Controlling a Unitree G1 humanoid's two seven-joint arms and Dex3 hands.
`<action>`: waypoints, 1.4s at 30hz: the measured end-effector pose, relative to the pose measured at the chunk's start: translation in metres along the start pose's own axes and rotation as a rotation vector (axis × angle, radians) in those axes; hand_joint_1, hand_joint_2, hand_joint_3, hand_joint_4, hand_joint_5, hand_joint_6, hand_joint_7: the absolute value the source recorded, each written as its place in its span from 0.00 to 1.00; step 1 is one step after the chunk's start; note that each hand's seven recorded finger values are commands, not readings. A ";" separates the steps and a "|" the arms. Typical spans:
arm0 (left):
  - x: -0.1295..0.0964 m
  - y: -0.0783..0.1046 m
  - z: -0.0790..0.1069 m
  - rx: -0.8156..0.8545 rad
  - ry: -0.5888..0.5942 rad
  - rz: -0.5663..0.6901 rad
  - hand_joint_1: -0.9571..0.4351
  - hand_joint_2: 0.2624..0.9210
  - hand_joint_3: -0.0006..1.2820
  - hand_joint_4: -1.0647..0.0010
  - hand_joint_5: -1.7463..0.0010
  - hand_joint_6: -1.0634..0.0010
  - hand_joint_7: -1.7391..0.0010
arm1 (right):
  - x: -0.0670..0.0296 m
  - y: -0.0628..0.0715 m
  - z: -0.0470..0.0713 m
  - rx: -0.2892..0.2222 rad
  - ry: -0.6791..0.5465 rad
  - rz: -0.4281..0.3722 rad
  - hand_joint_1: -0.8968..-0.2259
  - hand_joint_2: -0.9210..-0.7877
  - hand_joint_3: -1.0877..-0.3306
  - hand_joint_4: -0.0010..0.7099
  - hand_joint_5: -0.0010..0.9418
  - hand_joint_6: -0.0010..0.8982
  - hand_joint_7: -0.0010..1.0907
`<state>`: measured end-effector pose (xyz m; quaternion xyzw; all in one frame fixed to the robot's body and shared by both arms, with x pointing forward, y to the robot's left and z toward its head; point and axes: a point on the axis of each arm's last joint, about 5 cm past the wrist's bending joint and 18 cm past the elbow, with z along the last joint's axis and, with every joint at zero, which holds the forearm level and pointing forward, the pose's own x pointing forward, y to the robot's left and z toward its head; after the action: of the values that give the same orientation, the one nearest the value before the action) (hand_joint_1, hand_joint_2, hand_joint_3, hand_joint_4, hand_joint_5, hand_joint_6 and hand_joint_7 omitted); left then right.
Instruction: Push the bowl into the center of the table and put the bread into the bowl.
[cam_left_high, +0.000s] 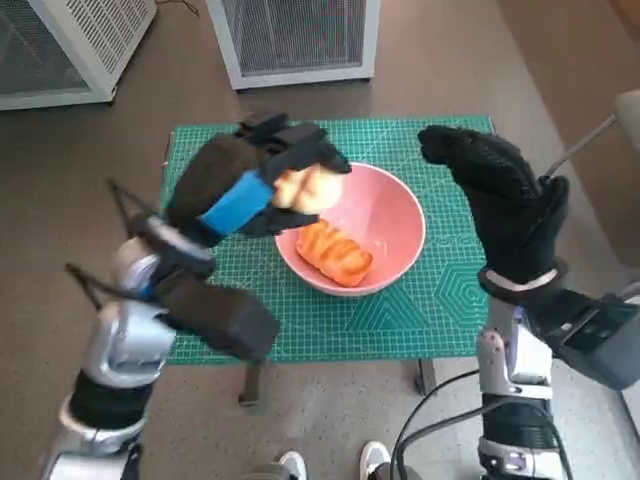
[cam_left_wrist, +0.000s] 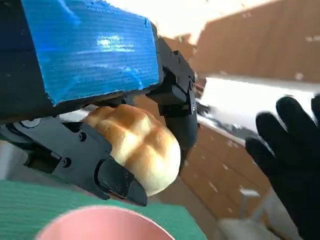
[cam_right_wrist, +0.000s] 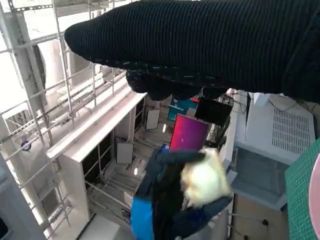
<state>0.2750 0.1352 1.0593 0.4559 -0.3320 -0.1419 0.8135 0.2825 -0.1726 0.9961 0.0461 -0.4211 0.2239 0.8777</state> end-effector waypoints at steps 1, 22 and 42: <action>0.002 -0.002 -0.001 -0.008 0.002 -0.009 0.69 1.00 0.11 0.36 0.30 0.55 0.28 | -0.0003 0.000 0.000 0.000 0.001 -0.001 0.77 0.00 0.77 0.62 0.01 0.12 0.65; 0.016 -0.033 -0.009 0.058 0.050 -0.206 0.43 0.86 0.00 0.80 0.99 0.78 0.85 | -0.0034 0.000 0.000 -0.003 0.003 -0.018 0.77 0.00 0.78 0.63 0.01 0.13 0.63; 0.002 -0.019 -0.017 -0.104 0.018 -0.137 0.37 0.87 0.00 1.00 1.00 0.92 0.91 | -0.0028 0.003 -0.001 0.002 -0.007 -0.023 0.79 0.00 0.77 0.63 0.01 0.13 0.63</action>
<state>0.2892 0.1346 1.0380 0.4359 -0.2845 -0.2104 0.8275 0.2805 -0.1709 0.9930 0.0528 -0.4235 0.2139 0.8787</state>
